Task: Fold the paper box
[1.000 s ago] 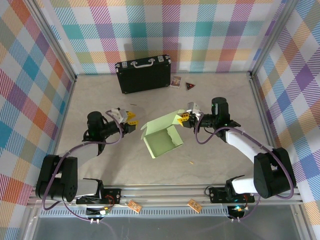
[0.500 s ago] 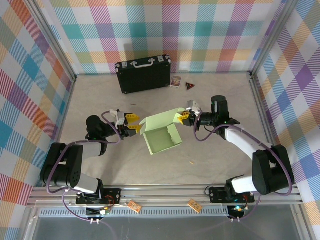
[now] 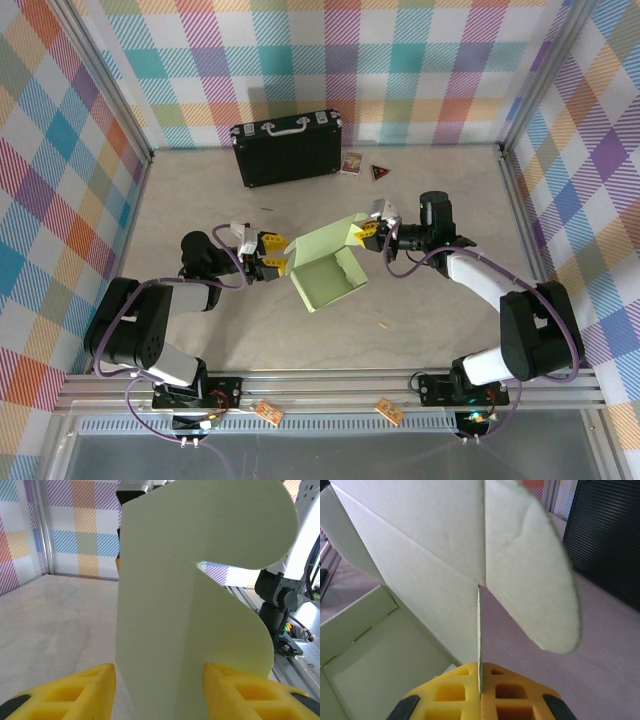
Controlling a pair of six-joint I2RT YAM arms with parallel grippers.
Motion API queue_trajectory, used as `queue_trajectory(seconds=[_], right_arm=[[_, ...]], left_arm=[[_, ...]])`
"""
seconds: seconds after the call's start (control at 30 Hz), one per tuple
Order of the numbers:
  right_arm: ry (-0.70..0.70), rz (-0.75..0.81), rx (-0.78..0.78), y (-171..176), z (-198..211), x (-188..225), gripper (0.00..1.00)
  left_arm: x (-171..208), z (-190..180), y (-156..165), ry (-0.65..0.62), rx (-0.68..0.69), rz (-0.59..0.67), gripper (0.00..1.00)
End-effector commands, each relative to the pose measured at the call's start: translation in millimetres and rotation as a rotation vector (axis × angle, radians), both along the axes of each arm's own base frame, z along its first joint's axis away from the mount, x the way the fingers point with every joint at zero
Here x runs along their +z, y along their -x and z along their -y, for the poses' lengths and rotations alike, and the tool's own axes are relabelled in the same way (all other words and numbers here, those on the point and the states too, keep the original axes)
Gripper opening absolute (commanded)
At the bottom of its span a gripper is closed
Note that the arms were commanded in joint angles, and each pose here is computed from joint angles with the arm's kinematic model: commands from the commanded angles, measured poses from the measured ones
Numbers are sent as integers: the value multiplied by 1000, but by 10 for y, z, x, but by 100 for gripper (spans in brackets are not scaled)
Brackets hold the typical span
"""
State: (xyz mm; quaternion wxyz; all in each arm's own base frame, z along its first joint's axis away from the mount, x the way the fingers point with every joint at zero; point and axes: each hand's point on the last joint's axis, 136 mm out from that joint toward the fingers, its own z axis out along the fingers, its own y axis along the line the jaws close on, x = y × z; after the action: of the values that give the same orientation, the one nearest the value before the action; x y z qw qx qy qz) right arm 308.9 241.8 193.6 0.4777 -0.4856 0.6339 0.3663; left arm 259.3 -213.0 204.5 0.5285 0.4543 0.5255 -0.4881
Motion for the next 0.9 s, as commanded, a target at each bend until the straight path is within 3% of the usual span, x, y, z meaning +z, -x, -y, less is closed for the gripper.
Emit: queue_trajectory(seconds=[0.0,0.53,0.87], right_arm=[[-43,17,2,-64,-29,163,0],[-29,-6,-17,-110,-72,100,0],[-47,-95,-114,-203,-279,99,0]], left_arm=[[58,33,62,2,-49,57,50],[35,87,113,0,-86,39,55],[-57,133,-41,1,-37,4,59]])
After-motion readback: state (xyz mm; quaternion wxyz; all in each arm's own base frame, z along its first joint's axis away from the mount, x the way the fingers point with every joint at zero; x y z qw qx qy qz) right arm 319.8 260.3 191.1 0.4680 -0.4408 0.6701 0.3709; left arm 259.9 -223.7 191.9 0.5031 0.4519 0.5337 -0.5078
